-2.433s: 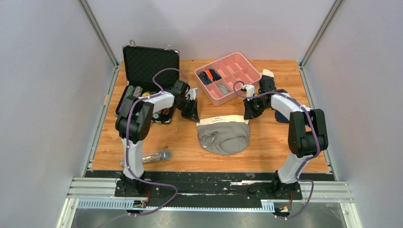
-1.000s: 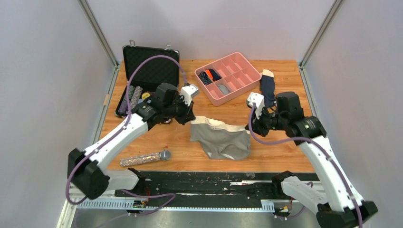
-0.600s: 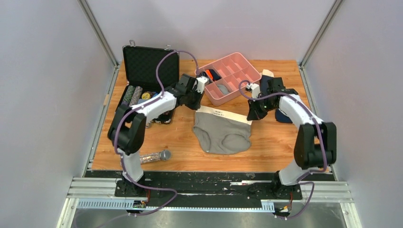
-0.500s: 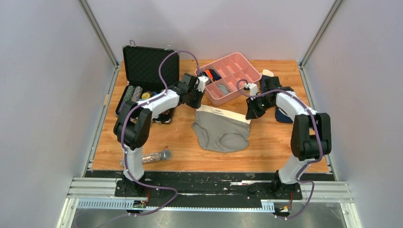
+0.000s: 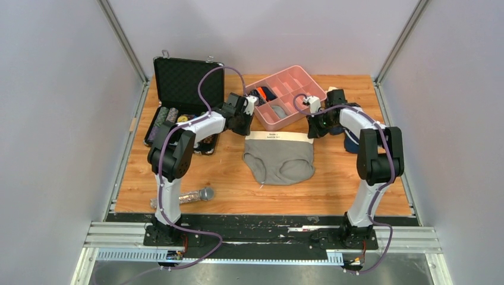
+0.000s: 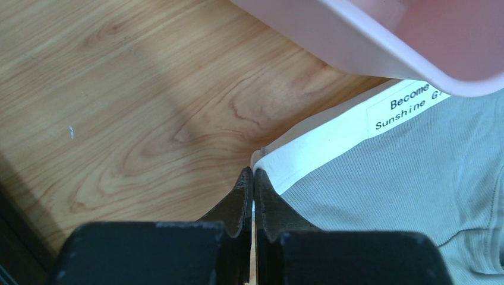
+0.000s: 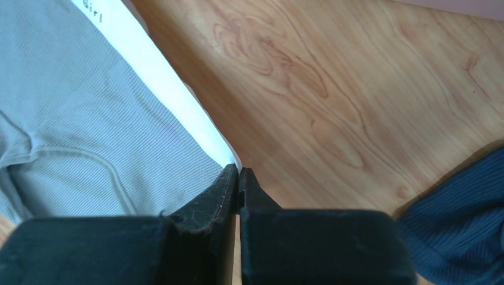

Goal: Roll the underwear
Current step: Flatten out the underwear at the center of the board.

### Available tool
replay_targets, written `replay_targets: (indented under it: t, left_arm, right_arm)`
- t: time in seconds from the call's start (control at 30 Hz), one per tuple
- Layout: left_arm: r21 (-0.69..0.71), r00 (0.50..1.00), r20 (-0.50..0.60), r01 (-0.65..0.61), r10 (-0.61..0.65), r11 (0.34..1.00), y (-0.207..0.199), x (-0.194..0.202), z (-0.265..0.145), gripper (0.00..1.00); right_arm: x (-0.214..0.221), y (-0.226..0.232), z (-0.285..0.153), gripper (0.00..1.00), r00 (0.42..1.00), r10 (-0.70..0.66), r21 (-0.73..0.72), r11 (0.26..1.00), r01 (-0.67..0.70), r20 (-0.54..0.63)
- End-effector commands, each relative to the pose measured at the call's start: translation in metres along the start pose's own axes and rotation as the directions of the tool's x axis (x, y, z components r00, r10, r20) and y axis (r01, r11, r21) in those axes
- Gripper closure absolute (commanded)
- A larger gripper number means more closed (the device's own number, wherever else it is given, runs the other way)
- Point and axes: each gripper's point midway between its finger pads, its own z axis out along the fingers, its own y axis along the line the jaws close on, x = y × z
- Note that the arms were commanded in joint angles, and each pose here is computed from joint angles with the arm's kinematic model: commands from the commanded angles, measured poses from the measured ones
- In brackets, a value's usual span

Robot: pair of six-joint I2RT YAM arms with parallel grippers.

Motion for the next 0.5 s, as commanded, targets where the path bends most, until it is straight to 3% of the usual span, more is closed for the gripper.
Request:
replay_targets:
  t: [0.0,0.13,0.3,0.47]
  left_arm:
    - [0.004,0.997,0.067,0.044,-0.044,0.999,0.0,-0.022,-0.004,1.0]
    - [0.006,0.995,0.081,0.056,-0.056,0.998,-0.002,-0.024,-0.013,1.0]
    - [0.035,0.994,0.062,0.084,-0.086,0.996,-0.008,-0.016,-0.015,1.0]
    - [0.031,0.991,0.055,0.124,-0.125,0.992,-0.009,-0.01,-0.019,1.0]
  right_arm:
    - [-0.015,-0.021,0.008,0.97,0.999,-0.048,0.059,0.997,0.047,0.017]
    - [-0.024,-0.023,0.015,0.92,0.998,-0.056,0.07,0.996,0.055,0.013]
    - [-0.062,-0.026,-0.015,0.62,0.993,-0.085,0.147,0.986,0.073,0.076]
    - [-0.103,0.043,-0.058,0.52,0.965,-0.198,0.066,0.98,0.19,0.171]
